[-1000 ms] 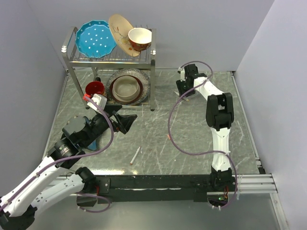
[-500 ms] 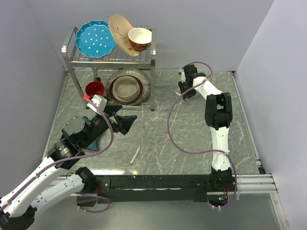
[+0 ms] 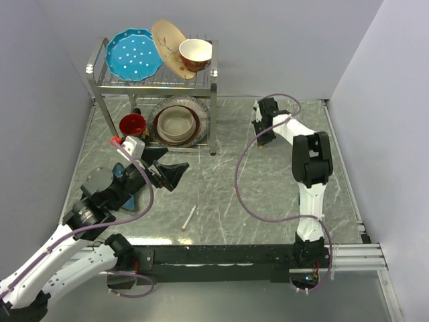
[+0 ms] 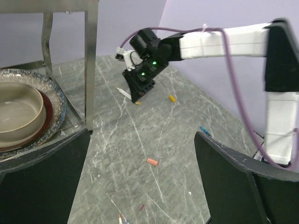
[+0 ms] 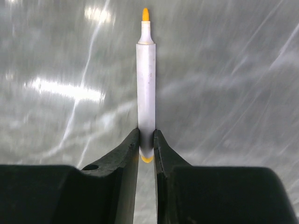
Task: Insert the pens into the pen caps
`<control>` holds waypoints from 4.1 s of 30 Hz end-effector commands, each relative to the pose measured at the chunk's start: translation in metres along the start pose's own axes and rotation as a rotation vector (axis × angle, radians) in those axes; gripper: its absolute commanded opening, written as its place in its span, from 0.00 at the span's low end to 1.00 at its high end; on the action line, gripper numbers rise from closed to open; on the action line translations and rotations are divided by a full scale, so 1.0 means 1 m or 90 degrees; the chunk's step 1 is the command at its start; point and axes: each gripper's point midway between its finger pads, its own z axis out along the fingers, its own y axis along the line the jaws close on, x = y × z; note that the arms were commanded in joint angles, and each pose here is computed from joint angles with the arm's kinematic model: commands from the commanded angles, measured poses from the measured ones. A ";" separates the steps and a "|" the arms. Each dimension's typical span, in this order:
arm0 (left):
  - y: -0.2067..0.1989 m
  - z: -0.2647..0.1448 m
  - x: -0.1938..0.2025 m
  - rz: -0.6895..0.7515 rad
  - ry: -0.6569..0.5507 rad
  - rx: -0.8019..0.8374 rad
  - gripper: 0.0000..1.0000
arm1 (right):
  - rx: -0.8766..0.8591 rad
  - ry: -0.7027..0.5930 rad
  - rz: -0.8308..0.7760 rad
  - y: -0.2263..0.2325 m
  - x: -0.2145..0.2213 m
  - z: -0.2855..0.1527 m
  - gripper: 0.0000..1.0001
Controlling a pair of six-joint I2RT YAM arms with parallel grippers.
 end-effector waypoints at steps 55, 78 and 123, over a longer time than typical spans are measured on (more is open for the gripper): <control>-0.030 0.060 0.091 -0.362 0.088 0.085 0.18 | -0.590 -0.492 0.214 0.282 0.095 -0.329 0.00; -0.014 0.023 0.023 -0.034 0.113 0.028 0.01 | 0.026 -0.504 0.272 0.053 0.052 -0.260 0.55; -0.015 -0.007 0.023 0.013 0.069 0.060 0.01 | 0.127 -0.105 0.533 -0.143 0.053 -0.042 0.38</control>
